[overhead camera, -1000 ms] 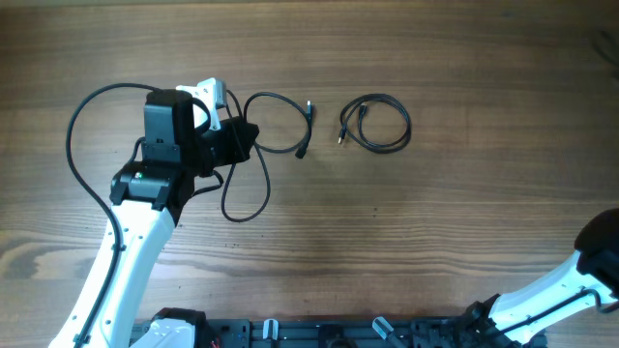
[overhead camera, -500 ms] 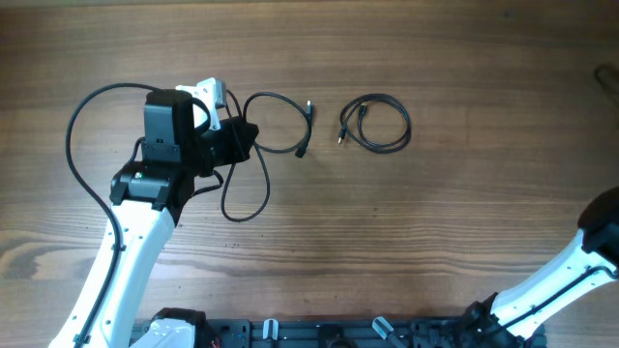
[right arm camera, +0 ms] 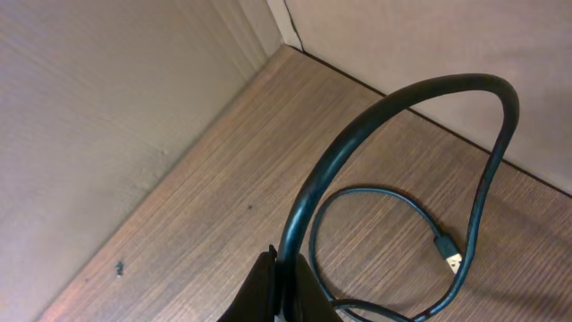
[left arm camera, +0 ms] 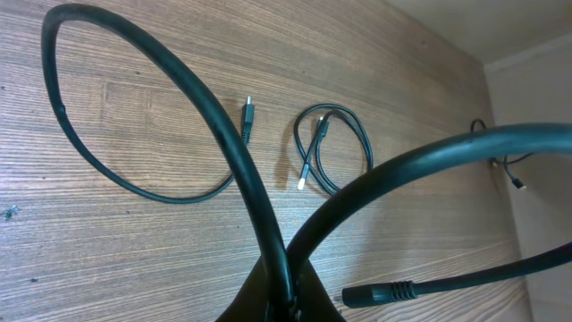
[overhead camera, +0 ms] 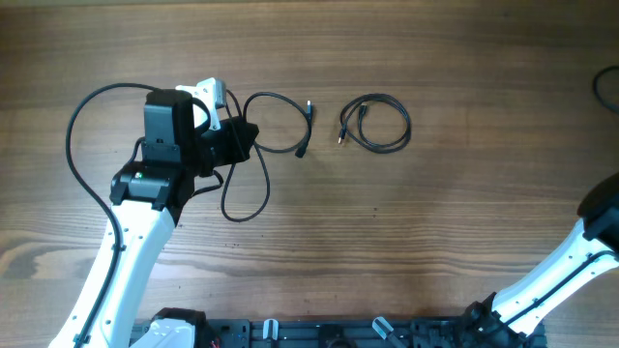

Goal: Untangle cables

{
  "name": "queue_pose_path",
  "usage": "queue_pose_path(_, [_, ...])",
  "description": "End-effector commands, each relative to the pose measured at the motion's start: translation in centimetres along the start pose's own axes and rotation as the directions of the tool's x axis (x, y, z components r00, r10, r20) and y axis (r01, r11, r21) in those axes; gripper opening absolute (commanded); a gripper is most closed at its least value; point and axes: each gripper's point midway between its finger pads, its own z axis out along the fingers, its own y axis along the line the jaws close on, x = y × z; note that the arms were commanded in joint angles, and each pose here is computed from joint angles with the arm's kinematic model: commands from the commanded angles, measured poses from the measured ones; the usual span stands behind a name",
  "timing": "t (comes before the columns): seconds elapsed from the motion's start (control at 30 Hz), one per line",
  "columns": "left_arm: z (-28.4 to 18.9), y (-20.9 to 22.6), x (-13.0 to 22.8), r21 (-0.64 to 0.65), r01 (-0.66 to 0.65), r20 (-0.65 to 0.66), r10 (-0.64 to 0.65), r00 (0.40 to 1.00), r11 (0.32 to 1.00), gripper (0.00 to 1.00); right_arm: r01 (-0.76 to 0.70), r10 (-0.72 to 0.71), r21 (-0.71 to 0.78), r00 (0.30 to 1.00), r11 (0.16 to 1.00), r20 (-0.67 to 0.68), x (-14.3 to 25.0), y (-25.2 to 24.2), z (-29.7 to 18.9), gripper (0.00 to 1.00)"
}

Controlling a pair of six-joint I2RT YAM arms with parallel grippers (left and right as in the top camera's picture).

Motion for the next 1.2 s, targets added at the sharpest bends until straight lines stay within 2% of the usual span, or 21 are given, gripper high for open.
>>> queue_pose_path(0.0, [0.1,-0.1,-0.1,-0.001,-0.003,0.005,0.003,1.000,1.000,0.04,0.003,-0.003,-0.002,1.000,1.000,-0.004,0.4,0.6,0.7,0.07])
queue_pose_path(0.03, [0.1,-0.1,-0.1,-0.001,-0.002,0.005,0.002,1.000,1.000,0.04,0.005,-0.005,-0.009,1.000,1.000,-0.004,0.4,0.8,0.8,0.35])
queue_pose_path(0.07, [0.1,-0.1,-0.1,-0.001,-0.002,0.005,0.002,1.000,1.000,0.04,0.007,-0.007,-0.013,1.000,1.000,-0.002,0.4,1.0,0.8,0.57])
queue_pose_path(0.1, [0.1,-0.1,-0.1,-0.001,-0.002,0.005,0.002,1.000,1.000,0.04,0.009,-0.009,-0.014,1.000,1.000,-0.003,0.4,1.2,0.8,0.92])
queue_pose_path(0.13, [0.1,-0.1,-0.1,-0.001,-0.002,0.005,0.002,1.000,1.000,0.04,0.004,-0.004,-0.009,1.000,1.000,-0.009,0.6,1.2,0.8,1.00])
queue_pose_path(0.27, [0.1,-0.1,-0.1,-0.001,-0.002,0.005,0.002,1.000,1.000,0.04,-0.026,0.026,-0.001,0.998,1.000,-0.051,1.5,1.2,0.3,1.00])
queue_pose_path(0.43, [0.1,-0.1,-0.1,-0.001,-0.003,0.005,0.003,1.000,1.000,0.04,-0.010,-0.001,-0.126,0.996,0.992,-0.092,1.5,4.6,-2.6,1.00])
queue_pose_path(0.6, [0.0,0.3,-0.6,-0.027,-0.007,0.031,0.008,1.000,1.000,0.04,0.123,-0.169,-0.308,0.977,0.943,-0.128,3.2,11.8,-8.4,1.00])
queue_pose_path(0.77, [-2.0,-2.4,-3.4,0.057,-0.062,0.160,0.052,0.986,0.996,0.04,0.189,-0.327,-0.560,0.932,0.806,-0.157,6.8,19.7,-15.3,1.00])
queue_pose_path(0.9, [-4.6,-4.7,-5.4,0.109,-0.100,0.275,0.067,0.959,0.989,0.04,0.198,-0.477,-0.775,0.867,0.601,-0.148,11.9,26.9,-21.0,1.00])
queue_pose_path(1.03, [-3.9,-3.7,-4.5,0.093,-0.004,0.227,-0.017,0.974,0.996,0.04,0.206,-0.563,-0.815,0.808,0.542,-0.171,16.5,30.6,-22.8,1.00])
queue_pose_path(1.1, [-2.2,-1.9,-3.2,0.036,0.088,0.158,-0.093,0.983,0.995,0.04,0.243,-0.609,-0.821,0.779,0.516,-0.153,18.4,32.0,-23.5,1.00])
queue_pose_path(1.17, [0.1,-1.1,-1.9,0.010,0.122,0.086,-0.122,0.989,0.993,0.04,0.263,-0.630,-0.817,0.762,0.514,-0.151,19.5,32.7,-23.8,1.00])
